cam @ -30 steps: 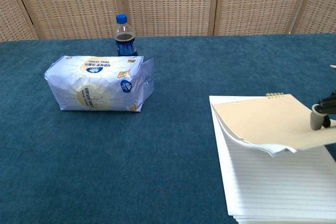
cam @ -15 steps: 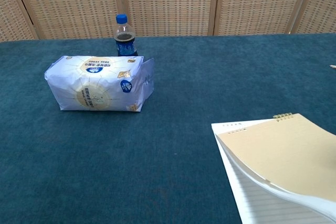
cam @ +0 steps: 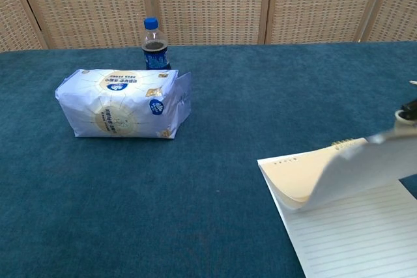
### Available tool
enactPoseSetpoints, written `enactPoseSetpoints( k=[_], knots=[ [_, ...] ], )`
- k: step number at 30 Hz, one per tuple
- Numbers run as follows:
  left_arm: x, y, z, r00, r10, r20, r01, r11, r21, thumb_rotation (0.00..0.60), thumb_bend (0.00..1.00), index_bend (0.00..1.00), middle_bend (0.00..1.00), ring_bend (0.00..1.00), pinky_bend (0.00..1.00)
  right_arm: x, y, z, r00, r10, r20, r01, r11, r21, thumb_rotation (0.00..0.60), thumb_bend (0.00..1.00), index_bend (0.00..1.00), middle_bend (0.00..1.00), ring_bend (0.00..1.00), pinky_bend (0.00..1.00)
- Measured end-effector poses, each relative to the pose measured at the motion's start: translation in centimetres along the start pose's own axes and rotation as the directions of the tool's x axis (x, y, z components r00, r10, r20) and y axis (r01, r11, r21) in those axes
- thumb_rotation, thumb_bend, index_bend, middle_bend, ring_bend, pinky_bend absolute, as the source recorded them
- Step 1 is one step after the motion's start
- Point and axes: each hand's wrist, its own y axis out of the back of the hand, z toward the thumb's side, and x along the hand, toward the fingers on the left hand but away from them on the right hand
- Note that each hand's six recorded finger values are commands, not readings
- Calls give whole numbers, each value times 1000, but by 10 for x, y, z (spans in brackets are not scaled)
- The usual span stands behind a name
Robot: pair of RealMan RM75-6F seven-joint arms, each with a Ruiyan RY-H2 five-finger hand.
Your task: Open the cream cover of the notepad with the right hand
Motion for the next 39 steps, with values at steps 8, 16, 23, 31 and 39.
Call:
enactPoseSetpoints(
  k=[8, 16, 23, 31, 39],
  knots=[
    [6, -1, -3, 1000, -14, -16, 14, 1000, -2, 600, 0, 0, 0, 0, 0, -58, 33, -36, 978, 81, 194, -65, 994, -87, 600, 762, 663, 680, 538, 608],
    [16, -6, -5, 999, -36, -39, 37, 999, 8, 600, 0, 0, 0, 0, 0, -106, 47, -73, 901, 204, 382, -147, 974, -173, 600, 762, 663, 681, 538, 603],
    [26, -12, -11, 994, -62, -86, 63, 998, 12, 600, 0, 0, 0, 0, 0, -151, 42, -93, 817, 296, 495, -192, 949, -250, 600, 761, 663, 681, 516, 582],
    [36, -18, -19, 987, -80, -142, 83, 996, 19, 600, 0, 0, 0, 0, 0, -208, 32, -118, 731, 316, 605, -201, 947, -252, 600, 762, 662, 681, 505, 549],
    [47, -26, -25, 976, -106, -188, 114, 993, 34, 600, 0, 0, 0, 0, 0, -245, 25, -135, 691, 290, 662, -195, 957, -216, 600, 79, 105, 75, 44, 113]
  ],
)
